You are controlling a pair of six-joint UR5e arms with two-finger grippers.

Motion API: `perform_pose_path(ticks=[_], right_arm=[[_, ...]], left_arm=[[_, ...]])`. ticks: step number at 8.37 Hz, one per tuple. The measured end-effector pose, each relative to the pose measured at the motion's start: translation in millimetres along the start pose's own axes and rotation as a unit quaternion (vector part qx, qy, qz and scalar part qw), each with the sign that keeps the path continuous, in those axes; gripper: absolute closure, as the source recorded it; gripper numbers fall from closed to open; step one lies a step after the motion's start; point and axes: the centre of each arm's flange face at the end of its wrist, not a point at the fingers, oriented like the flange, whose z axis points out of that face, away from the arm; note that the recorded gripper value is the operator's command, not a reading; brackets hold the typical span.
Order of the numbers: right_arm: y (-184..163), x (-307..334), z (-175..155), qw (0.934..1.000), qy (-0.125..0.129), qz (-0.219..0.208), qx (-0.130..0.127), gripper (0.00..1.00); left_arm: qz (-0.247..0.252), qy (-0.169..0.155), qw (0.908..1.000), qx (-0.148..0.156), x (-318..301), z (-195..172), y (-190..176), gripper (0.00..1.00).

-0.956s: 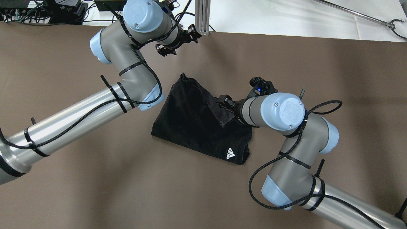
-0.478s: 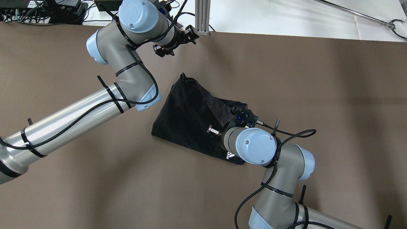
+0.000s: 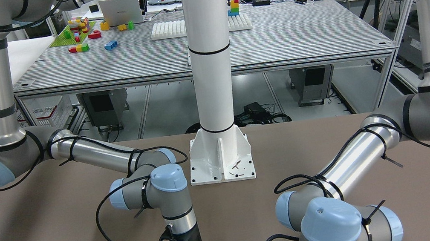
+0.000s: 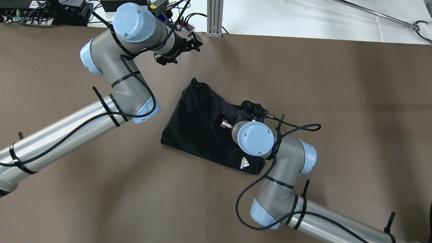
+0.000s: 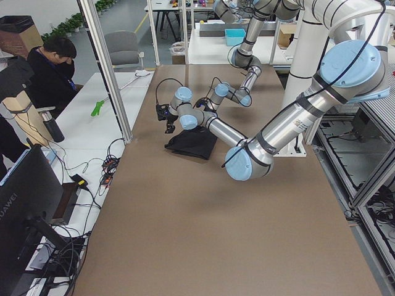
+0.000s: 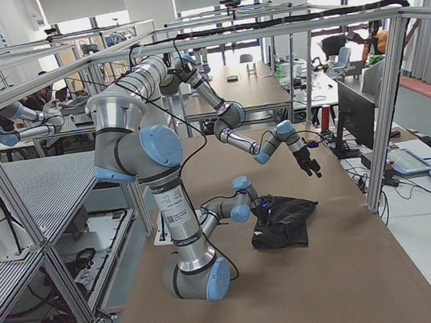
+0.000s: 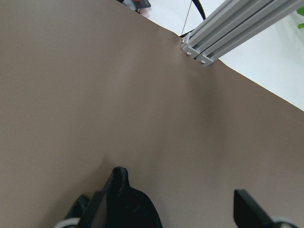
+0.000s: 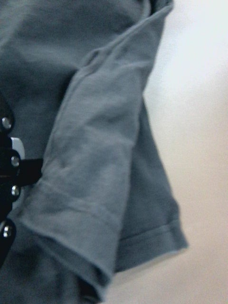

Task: Fold clothes

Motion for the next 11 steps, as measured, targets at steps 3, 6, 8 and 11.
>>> perform_pose_path(ticks=[3,6,8,11], right_arm=[[-114,-4,44,0.9975,0.033,-0.013,0.061,1.0],[-202,-4,67,0.995,0.051,-0.021,0.084,0.74],[-212,-12,60,0.9958,0.042,-0.024,0.078,0.06],[-209,3,44,0.9926,0.032,-0.094,0.07,0.06]], left_arm=[[0.0,0.0,1.0,0.0,-13,-3,2,0.06],[0.0,0.0,1.0,-0.001,-19,-4,4,0.06],[0.001,0.004,1.0,-0.001,-28,-11,7,0.06],[0.003,0.0,1.0,-0.002,-40,-11,8,0.06]])
